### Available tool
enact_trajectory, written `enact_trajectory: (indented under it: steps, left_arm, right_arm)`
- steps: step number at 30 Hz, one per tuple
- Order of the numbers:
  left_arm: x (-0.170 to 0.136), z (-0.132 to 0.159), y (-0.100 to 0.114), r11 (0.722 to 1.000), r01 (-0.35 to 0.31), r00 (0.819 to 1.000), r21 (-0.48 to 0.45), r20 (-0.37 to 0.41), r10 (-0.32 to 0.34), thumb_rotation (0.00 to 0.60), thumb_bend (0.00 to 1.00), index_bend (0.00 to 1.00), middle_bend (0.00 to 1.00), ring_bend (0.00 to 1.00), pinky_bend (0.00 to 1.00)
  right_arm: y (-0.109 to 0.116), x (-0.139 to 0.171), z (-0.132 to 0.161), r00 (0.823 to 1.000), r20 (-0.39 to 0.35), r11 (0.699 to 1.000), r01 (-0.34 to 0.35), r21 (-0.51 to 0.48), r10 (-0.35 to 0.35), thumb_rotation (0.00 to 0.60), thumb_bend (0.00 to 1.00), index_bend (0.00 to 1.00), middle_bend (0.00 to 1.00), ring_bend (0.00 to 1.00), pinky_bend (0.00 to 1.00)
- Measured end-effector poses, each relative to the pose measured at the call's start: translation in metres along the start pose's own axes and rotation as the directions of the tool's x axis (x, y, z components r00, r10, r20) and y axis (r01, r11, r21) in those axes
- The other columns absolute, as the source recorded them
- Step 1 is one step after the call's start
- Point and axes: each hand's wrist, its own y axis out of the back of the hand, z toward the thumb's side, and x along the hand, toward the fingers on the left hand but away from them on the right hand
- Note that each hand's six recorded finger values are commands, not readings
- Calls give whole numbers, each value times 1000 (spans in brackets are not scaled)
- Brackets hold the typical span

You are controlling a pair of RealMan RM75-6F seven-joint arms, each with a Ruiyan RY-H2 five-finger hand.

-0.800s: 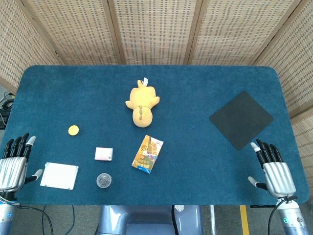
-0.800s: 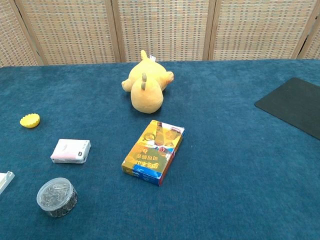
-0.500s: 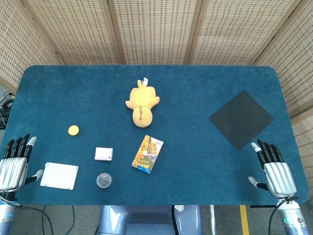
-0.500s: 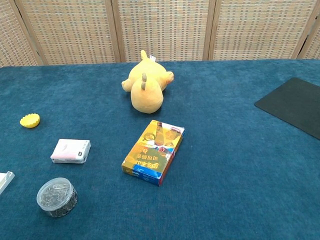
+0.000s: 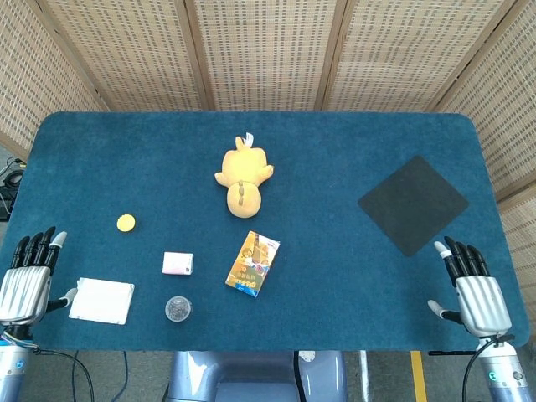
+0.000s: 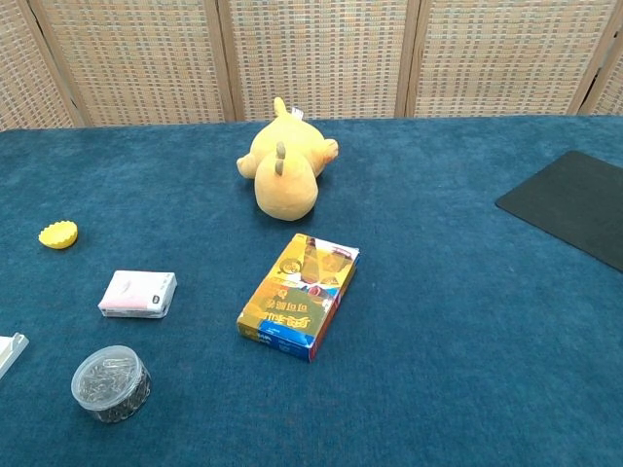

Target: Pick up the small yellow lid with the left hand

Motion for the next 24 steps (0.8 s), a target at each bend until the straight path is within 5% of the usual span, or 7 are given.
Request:
enact_trajectory:
  steps: [15, 24]
  left_arm:
    - [64, 23, 4, 995, 92, 991, -33, 104, -88, 600, 191, 4, 0, 0, 0]
    - [123, 27, -3, 975, 220, 973, -34, 78, -217, 600, 196, 215, 0, 0, 0]
  right_arm:
    - [-2, 0, 0, 1000, 3, 1000, -9, 2, 9, 600, 0, 57, 0, 0, 43]
    - [-5, -2, -2, 1000, 9, 1000, -19, 2, 19, 600, 0, 56, 0, 0, 43]
